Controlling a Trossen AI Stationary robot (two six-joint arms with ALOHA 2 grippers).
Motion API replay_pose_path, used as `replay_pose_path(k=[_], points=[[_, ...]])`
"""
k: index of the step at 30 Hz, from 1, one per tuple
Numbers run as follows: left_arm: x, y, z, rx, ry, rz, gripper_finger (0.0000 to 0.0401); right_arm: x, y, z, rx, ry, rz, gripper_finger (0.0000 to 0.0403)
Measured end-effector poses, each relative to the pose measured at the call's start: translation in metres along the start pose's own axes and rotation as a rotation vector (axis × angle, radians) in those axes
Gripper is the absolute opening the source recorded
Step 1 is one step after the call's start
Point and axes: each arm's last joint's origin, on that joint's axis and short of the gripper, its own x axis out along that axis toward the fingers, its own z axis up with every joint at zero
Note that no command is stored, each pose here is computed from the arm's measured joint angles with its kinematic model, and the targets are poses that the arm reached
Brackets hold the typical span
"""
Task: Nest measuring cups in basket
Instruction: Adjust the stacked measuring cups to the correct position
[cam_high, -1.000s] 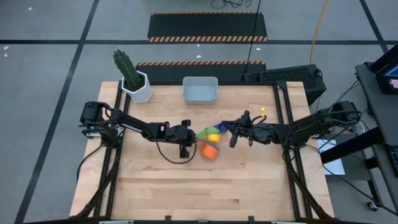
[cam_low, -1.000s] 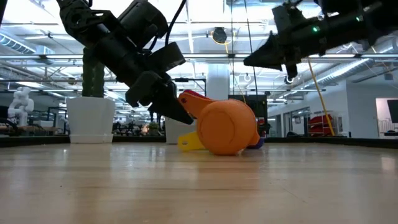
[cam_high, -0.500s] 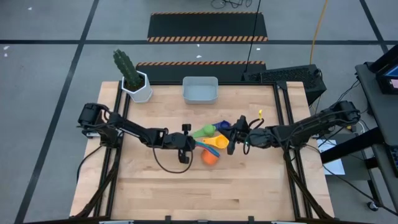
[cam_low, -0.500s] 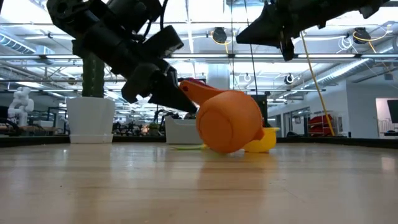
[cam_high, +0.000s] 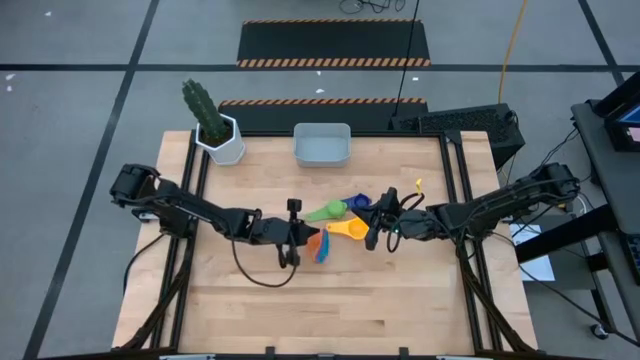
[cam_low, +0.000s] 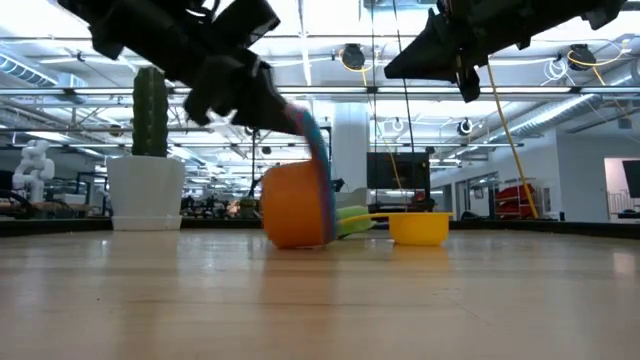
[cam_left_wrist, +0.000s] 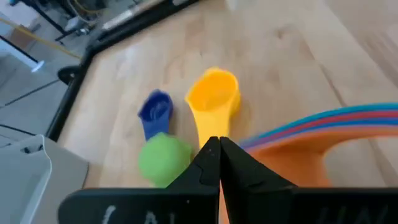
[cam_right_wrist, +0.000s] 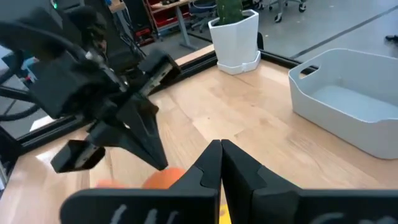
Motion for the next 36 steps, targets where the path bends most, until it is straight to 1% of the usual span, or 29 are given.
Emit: replay_pose_path(k=[3,6,11,13,15,20,23,26,30,36], points=[[-0.004,0.001,0.003,0.003,-0.007,0.004,0.0,0.0,-0.001,-0.002,-0.014,0.019,-0.01,0.0],[-0.007,0.001,0.0,0.016,0.025,0.015,0.0,0.001,-0.003,-0.003,-0.024,0.033,-0.022,0.0],[-0.013,0.001,0.005,0.001,0.009,0.024,0.0,0.002,-0.005,-0.003,-0.026,0.036,-0.032,0.0],[-0.018,0.002,0.011,-0.043,-0.031,0.033,0.0,0.002,-0.005,-0.003,-0.033,0.04,-0.033,0.0],[-0.026,0.002,0.015,-0.077,-0.041,0.028,0.0,0.002,-0.006,-0.004,-0.043,0.051,-0.038,0.0],[-0.044,-0.006,0.024,-0.175,-0.075,-0.013,0.0,0.002,-0.007,-0.01,-0.053,0.086,-0.052,0.0],[-0.049,-0.016,0.026,-0.251,-0.08,-0.047,0.0001,0.004,-0.005,-0.017,-0.054,0.114,-0.057,0.0],[-0.053,-0.031,0.028,-0.329,-0.087,-0.092,0.001,0.006,-0.002,-0.026,-0.054,0.143,-0.057,0.0],[-0.057,-0.057,0.025,-0.427,-0.059,-0.141,0.0037,0.007,0.004,-0.038,-0.028,0.172,-0.053,0.0],[-0.06,-0.096,0.016,-0.573,-0.027,-0.147,0.0088,-0.002,0.019,-0.051,-0.024,0.158,-0.047,0.0]])
